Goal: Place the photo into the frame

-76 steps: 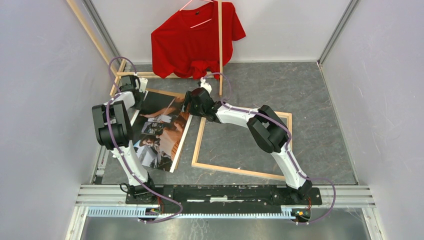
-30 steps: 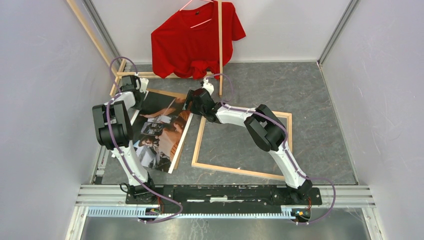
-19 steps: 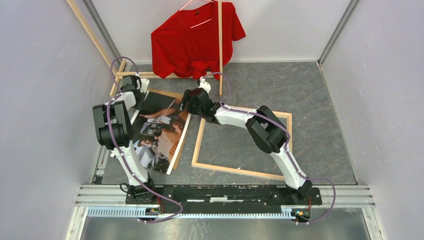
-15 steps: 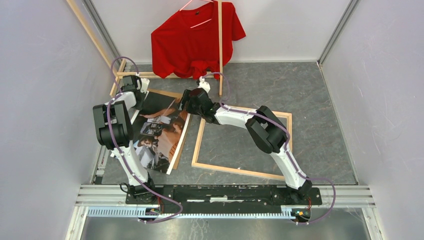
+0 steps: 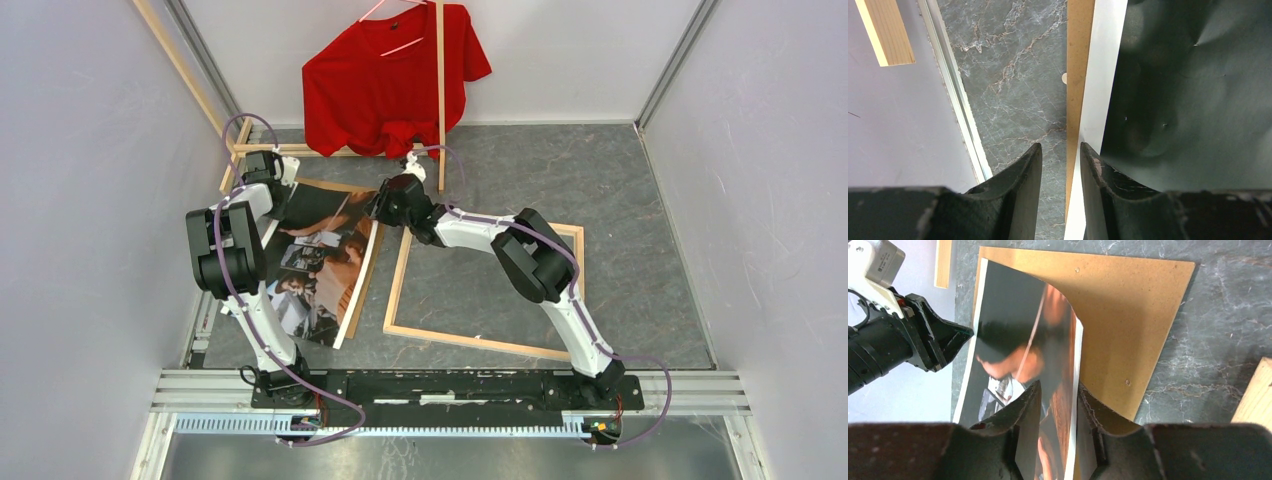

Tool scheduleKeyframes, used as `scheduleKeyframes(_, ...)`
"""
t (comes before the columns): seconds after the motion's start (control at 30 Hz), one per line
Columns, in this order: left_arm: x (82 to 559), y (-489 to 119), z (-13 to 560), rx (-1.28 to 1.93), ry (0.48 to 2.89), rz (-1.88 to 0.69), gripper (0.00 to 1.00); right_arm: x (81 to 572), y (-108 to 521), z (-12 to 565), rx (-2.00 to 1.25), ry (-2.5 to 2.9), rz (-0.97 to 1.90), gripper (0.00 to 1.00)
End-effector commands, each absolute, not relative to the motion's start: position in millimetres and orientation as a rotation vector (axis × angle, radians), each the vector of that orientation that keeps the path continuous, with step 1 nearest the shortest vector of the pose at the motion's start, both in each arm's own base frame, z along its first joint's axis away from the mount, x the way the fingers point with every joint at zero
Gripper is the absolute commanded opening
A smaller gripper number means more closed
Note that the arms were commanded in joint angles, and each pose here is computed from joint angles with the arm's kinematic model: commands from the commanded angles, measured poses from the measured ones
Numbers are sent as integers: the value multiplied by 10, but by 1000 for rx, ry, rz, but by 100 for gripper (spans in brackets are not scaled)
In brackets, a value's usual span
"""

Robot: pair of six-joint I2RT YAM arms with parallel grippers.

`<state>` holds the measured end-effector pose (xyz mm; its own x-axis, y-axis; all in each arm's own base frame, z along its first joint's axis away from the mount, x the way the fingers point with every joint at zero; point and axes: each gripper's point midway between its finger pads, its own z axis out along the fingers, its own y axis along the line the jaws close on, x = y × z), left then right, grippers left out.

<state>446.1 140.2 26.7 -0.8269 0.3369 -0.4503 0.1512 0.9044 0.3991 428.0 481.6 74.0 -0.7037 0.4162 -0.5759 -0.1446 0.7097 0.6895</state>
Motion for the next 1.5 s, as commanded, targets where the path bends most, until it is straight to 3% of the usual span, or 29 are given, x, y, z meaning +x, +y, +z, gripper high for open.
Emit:
scheduleKeyframes(0.0,4035,1285,-119,452,2727,370,42,4344,4876,772,210,2122,1039,35)
scheduleKeyframes(0.03,4034,1287,-99,451,2726,369,42,4343,4878,776,205,2117,1052,33)
scheduleKeyframes(0.07,4033,1291,-81,449,2725,364,42,4345,4885,801,199,2107,1075,25)
scheduleKeyframes(0.1,4039,1299,-44,444,2722,361,42,4346,4890,832,190,2097,1101,9)
scheduleKeyframes(0.13,4031,1308,-22,435,2723,351,43,4340,4905,878,177,2086,1129,0)
scheduleKeyframes(0.2,4012,1350,49,417,2720,353,52,4363,4883,1005,167,2056,1149,0)
scheduleKeyframes(0.33,3941,1407,268,409,2690,367,98,4288,4811,1558,71,1933,1215,0)
scheduleKeyframes(0.37,3912,1393,324,410,2688,357,100,4253,4795,1726,44,1903,1224,0)
scheduleKeyframes(0.6,3765,1315,764,393,2619,334,100,4010,4222,2861,-126,1711,1143,0)
scheduleKeyframes(0.97,3669,1162,1179,363,2515,287,100,3264,1995,3951,-314,1544,661,0)
scheduleKeyframes(1.13,3670,1207,1300,301,2494,320,100,2892,1412,4721,-377,1414,348,0)
scheduleKeyframes(1.3,3623,1197,1378,275,2476,316,100,2861,1503,4529,-516,1470,327,0)
scheduleKeyframes(1.47,3610,1185,1362,252,2475,287,100,2726,2022,3997,-728,1582,298,0)
